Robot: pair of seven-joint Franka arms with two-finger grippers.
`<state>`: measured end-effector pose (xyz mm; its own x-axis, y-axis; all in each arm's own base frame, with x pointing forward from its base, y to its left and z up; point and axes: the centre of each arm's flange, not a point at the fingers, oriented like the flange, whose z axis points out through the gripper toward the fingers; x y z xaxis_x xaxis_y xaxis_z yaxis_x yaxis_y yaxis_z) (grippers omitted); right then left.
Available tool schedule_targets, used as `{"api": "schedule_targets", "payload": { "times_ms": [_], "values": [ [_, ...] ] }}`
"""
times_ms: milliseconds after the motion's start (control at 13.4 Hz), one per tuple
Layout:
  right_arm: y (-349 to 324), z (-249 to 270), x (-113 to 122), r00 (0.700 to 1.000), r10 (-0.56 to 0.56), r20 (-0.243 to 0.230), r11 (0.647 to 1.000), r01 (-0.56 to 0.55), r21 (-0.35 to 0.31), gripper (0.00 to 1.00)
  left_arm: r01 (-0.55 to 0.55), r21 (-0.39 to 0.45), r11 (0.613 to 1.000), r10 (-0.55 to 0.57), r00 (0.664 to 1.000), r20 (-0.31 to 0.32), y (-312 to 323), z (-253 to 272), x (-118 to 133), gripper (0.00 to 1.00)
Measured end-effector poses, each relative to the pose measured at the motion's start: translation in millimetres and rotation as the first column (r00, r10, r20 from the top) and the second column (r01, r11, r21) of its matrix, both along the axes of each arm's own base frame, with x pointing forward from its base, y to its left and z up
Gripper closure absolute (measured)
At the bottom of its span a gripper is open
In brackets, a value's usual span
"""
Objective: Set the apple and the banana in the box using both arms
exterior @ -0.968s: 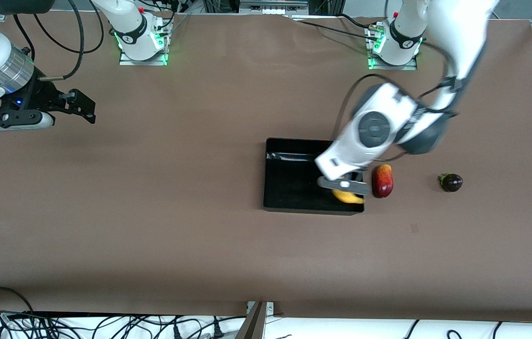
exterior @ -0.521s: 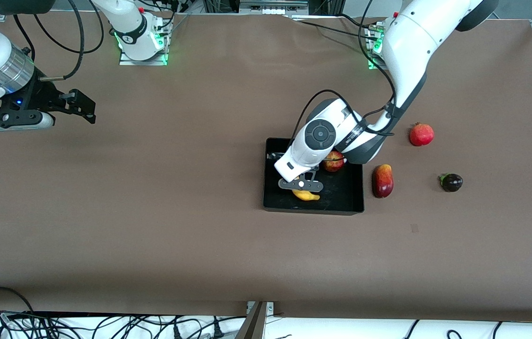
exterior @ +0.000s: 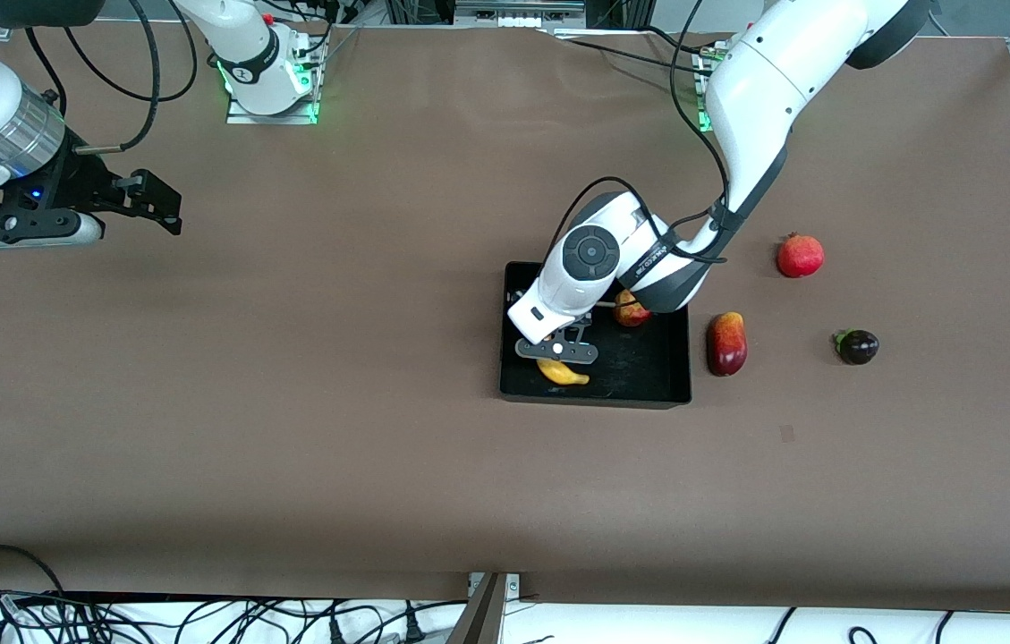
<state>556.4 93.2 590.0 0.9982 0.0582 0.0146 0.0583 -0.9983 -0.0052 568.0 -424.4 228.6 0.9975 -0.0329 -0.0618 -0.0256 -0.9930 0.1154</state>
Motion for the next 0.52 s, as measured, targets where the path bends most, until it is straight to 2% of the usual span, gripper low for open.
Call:
{"api": "schedule_targets", "payload": {
  "times_ms": [223,372,521],
  "values": [
    [0.0,0.0,0.0,1.000,0.000,0.000,1.000,0.000,0.000,0.00,-0.042,0.092,0.995,0.044,0.999,-0.017,31.8,51.6,19.1,0.19],
    [0.0,0.0,0.0,1.000,0.000,0.000,1.000,0.000,0.000,0.00,-0.109,0.138,0.984,0.112,0.994,-0.014,79.8,85.4,41.5,0.01],
    [0.0,0.0,0.0,1.000,0.000,0.000,1.000,0.000,0.000,0.00,-0.197,0.169,0.966,0.202,0.979,-0.013,144.2,102.2,68.0,0.00]
  ]
}}
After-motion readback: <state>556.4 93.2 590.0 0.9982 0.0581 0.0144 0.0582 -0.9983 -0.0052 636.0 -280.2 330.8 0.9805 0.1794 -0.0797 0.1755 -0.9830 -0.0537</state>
